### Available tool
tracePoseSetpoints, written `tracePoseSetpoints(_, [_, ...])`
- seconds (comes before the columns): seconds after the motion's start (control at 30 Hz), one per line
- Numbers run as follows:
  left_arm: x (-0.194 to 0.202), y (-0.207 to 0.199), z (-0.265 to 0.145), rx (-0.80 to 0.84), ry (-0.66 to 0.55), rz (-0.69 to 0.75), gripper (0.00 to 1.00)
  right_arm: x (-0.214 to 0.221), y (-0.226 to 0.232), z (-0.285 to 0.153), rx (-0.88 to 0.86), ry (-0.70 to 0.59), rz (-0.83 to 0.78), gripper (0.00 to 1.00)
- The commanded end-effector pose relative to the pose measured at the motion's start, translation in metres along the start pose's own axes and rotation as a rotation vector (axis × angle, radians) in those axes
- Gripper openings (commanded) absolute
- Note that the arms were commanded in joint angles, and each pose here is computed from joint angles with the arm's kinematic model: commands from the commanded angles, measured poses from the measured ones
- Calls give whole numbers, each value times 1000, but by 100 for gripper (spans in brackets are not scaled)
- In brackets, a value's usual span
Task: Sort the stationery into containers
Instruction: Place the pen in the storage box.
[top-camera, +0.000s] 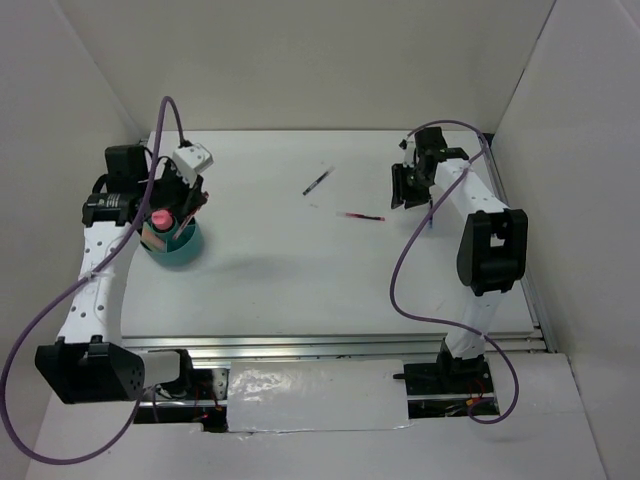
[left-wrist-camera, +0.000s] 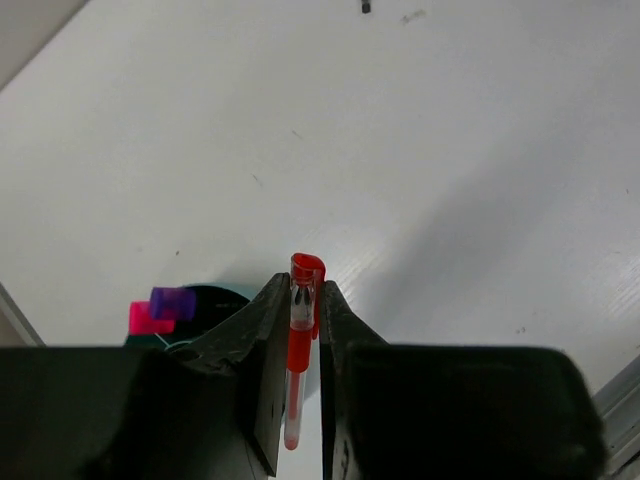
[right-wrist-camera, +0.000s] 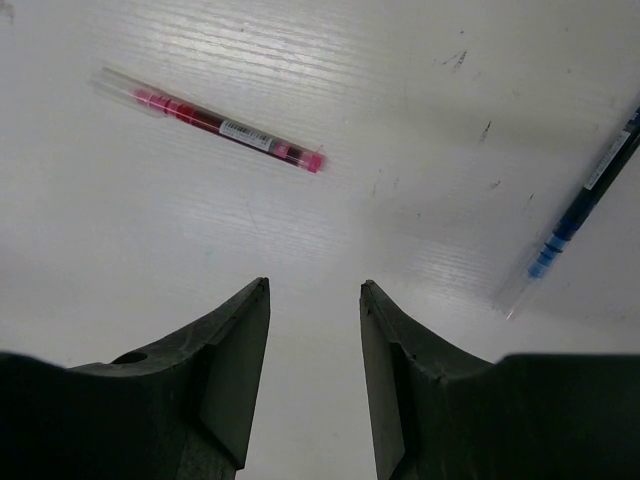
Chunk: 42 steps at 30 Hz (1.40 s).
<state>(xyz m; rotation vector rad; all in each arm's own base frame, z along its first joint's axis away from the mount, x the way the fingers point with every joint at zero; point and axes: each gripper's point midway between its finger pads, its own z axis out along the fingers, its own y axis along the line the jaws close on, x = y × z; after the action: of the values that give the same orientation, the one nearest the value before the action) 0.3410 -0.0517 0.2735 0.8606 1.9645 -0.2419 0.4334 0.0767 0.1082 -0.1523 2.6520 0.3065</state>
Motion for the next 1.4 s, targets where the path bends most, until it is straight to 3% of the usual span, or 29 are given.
tracePoseSetpoints(0.0, [6, 5, 7, 28, -74, -43, 0, -13, 12, -18, -22, -47, -14, 48])
tracePoseSetpoints(0.47, [32, 46, 14, -41, -182, -53, 0, -4, 16, -10, -32, -28, -19, 48])
tracePoseSetpoints(0.97, [67, 59, 32, -47, -144, -109, 0, -1, 19, -5, -28, -16, 4, 48])
tracePoseSetpoints(1.37, [100, 61, 41, -62, -99, -142, 10, 0, 16, -5, -20, -12, 5, 49])
